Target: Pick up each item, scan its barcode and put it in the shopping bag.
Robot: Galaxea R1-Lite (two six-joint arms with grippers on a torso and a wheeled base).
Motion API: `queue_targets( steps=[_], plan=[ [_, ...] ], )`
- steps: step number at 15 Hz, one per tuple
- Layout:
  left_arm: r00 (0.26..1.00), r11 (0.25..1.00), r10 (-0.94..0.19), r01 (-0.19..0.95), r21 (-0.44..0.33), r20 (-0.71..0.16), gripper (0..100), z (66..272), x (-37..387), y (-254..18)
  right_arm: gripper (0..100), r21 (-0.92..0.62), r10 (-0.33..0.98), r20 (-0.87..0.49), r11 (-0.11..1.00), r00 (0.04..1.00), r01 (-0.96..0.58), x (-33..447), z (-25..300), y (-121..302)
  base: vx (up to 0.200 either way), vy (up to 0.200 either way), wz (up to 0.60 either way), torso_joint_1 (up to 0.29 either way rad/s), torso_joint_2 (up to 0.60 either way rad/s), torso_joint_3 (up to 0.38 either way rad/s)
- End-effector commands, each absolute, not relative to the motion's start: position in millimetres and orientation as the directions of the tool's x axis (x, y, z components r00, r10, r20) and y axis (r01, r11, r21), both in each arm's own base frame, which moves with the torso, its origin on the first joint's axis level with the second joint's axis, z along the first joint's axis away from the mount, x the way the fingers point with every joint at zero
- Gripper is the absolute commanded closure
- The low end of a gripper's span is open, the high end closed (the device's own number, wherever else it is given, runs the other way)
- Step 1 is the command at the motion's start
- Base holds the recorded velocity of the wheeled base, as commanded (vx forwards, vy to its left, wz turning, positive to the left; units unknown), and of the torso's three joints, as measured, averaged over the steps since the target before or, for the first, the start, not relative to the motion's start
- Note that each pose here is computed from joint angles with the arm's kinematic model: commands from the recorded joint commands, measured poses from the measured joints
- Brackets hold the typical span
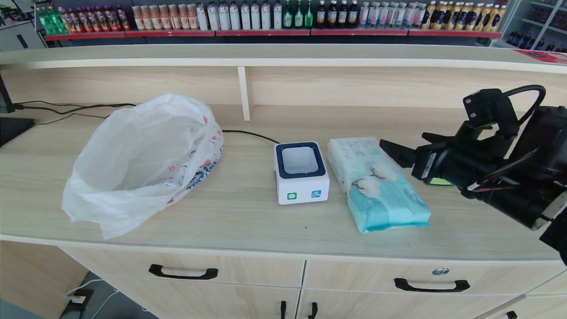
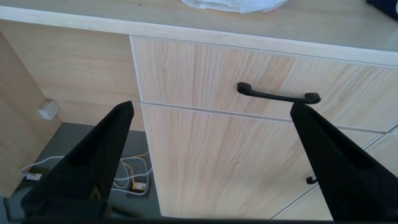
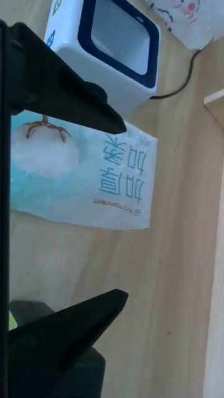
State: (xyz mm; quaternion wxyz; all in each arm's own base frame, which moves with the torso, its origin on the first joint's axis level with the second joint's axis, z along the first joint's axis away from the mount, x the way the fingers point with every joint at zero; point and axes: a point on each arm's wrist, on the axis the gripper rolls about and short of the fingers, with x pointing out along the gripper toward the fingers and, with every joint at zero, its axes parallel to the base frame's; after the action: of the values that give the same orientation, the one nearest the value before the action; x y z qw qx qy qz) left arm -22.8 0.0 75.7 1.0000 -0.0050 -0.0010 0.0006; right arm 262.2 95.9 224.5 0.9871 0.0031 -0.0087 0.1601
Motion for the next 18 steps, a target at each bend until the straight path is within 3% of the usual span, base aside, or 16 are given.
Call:
queue_targets(
  steps=[1,6,10,18],
  plan=[
    [1.0,1.0,0.002,-0.002,-0.011,0.002,0,76,-23,0,0,0.046,0.317,0.061,0.946,0.946,-0.32,252,267,92,0.0,0.0,0.0,0.0,0.0,0.0],
    [1.0,1.0,0.002,-0.001,-0.011,0.005,0,76,-23,0,0,0.052,0.258,-0.081,0.966,0.963,-0.254,264,264,106,0.0,0.0,0.0,0.0,0.0,0.0],
    [1.0,1.0,0.002,-0.002,-0.011,0.002,0,76,-23,0,0,0.039,0.221,-0.11,0.975,0.969,-0.218,264,258,109,0.0,0.0,0.0,0.0,0.0,0.0],
    [1.0,1.0,0.002,-0.001,-0.011,0.005,0,76,-23,0,0,0.035,0.333,-0.235,0.942,0.913,-0.334,261,240,147,0.0,0.0,0.0,0.0,0.0,0.0]
  ],
)
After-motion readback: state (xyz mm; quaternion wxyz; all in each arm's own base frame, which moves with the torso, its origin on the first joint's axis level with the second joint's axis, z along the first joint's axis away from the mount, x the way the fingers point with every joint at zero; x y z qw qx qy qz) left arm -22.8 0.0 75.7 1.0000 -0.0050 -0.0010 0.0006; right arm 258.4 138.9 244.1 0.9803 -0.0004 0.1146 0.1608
